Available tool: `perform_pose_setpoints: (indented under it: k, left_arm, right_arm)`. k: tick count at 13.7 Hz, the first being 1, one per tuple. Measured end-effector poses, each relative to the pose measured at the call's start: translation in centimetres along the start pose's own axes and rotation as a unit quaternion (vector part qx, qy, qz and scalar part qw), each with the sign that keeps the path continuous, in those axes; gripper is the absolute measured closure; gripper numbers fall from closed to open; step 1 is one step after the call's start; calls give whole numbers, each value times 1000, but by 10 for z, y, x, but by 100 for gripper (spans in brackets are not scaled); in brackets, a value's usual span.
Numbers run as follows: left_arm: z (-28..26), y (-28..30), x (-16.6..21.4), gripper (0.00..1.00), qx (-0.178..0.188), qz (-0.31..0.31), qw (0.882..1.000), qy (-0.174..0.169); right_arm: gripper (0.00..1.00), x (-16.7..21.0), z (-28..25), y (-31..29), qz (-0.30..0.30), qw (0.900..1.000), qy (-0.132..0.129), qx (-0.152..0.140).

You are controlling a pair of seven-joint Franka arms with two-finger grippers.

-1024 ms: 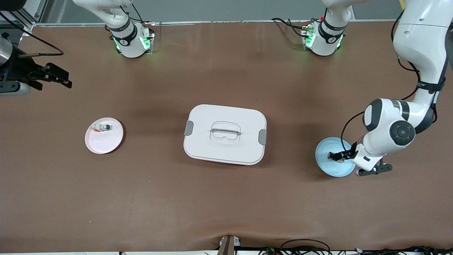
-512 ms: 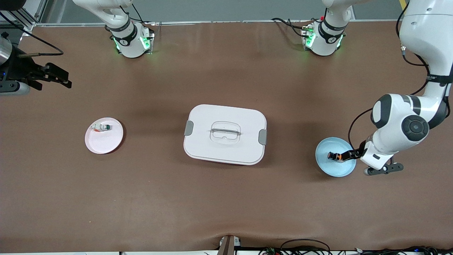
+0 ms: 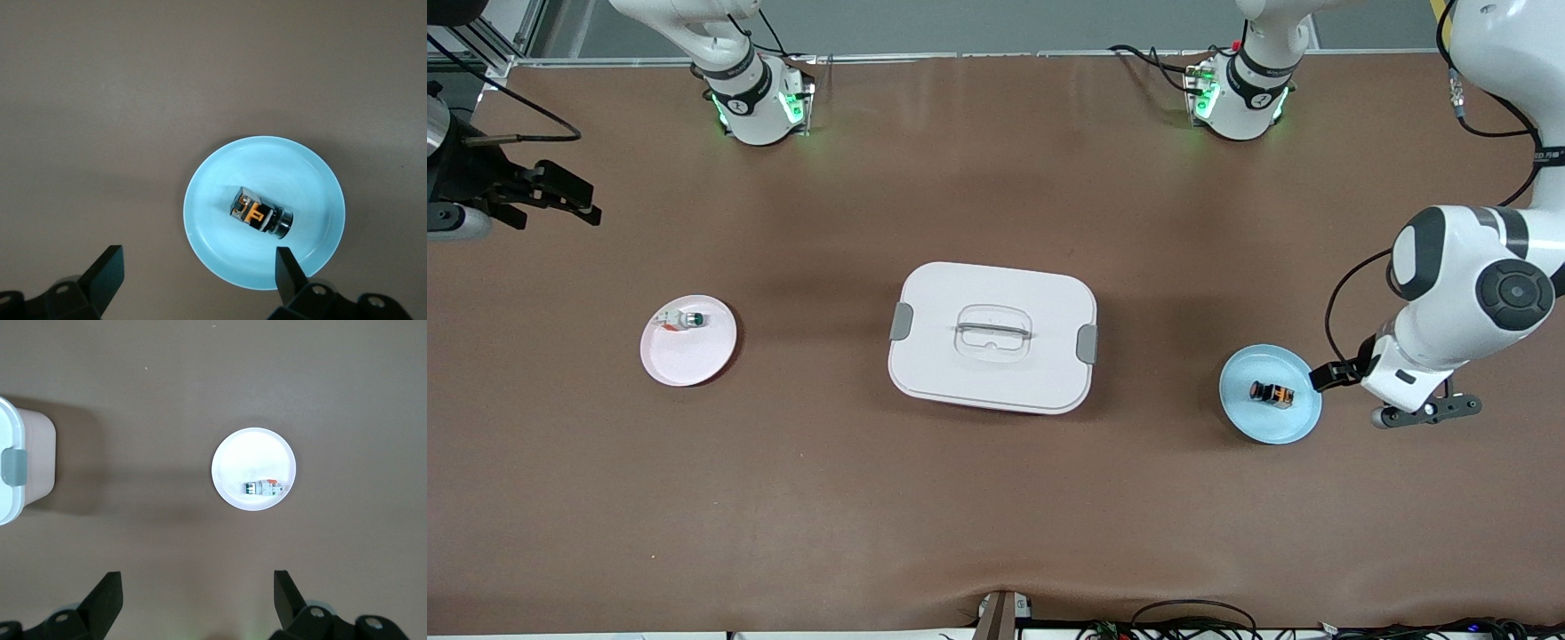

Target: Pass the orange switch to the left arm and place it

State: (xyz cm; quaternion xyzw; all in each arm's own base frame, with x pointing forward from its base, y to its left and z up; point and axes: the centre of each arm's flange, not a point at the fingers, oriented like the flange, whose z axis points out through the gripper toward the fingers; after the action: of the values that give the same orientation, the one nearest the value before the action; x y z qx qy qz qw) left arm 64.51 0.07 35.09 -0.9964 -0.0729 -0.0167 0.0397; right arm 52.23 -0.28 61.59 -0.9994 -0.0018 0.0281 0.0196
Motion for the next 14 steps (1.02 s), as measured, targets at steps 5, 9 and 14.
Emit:
perform_pose_setpoints:
  k: [5,9,14]
  left_arm:
    - [-35,-18,-7,0,5,38,999,-6]
    - [-63,-26,-11,0,4,34,999,-1]
    - [-108,-32,-18,0,11,29,1000,1]
  right_arm:
    - [0,1,-1,3,45,999,3,0]
    - [0,2,-2,3,47,999,9,1]
    - [0,3,-2,2,46,999,13,1]
